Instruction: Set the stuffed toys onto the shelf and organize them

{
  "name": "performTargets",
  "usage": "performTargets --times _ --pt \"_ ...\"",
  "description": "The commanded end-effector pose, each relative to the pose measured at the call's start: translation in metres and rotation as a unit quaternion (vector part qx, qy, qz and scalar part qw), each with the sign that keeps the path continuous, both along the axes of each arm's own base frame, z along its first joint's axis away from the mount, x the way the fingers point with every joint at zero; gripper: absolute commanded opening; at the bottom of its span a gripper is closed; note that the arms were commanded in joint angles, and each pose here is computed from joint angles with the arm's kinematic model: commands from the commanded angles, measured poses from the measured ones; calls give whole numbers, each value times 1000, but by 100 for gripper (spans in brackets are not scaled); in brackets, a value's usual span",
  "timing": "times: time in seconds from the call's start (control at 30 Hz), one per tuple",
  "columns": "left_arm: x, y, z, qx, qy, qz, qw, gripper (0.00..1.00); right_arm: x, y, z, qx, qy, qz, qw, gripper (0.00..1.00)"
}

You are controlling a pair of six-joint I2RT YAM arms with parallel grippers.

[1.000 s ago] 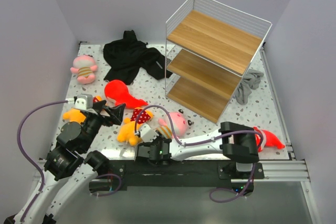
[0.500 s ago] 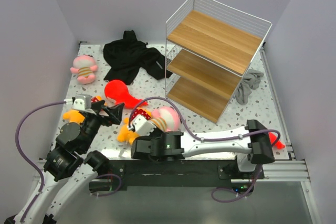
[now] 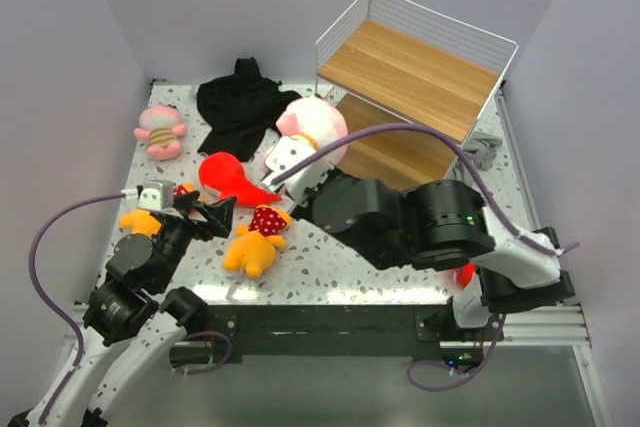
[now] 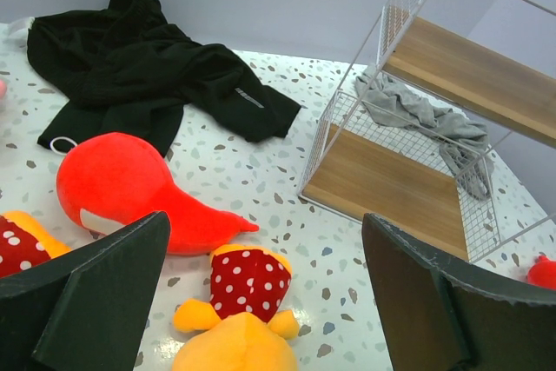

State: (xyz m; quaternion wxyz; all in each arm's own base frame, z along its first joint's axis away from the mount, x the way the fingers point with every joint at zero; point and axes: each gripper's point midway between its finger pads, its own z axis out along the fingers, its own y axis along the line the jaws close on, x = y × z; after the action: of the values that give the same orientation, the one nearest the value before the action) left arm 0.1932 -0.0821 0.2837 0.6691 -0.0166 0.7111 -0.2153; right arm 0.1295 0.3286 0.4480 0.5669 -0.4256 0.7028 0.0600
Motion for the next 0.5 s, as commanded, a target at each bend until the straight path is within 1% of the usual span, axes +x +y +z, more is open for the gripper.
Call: performTargets --times 0.0,0.03,0.07,0.1,0.13,0.17,0.23,0.3,0.37,0.47 --pt "-1 2 14 -15 -18 4 1000 97 14 -30 59 -20 -124 35 991 0" --pt "-1 2 14 -14 -17 4 1000 97 15 -37 84 11 -151 40 988 0" --pt "-1 2 13 -14 -17 4 1000 97 16 -39 94 18 -165 43 985 0" --pt "-1 2 14 -15 -17 5 1000 97 19 -41 98 8 -183 38 982 0" --pt "-1 2 14 -15 -18 4 1000 97 24 -47 115 3 -223 26 975 0" --pt "-1 2 14 -15 -17 4 1000 97 28 -56 123 -6 -243 13 970 0" --pt "-1 2 14 -15 -18 4 1000 97 34 -64 131 -47 -279 -2 959 0" --pt "-1 2 14 -14 -17 4 1000 97 37 -77 144 -46 -290 -13 956 0" --pt "-1 2 14 -15 -18 4 1000 97 47 -93 152 -45 -295 -47 953 0" --pt "-1 1 14 -16 -18 2 1000 97 60 -105 151 -58 -299 -59 951 0"
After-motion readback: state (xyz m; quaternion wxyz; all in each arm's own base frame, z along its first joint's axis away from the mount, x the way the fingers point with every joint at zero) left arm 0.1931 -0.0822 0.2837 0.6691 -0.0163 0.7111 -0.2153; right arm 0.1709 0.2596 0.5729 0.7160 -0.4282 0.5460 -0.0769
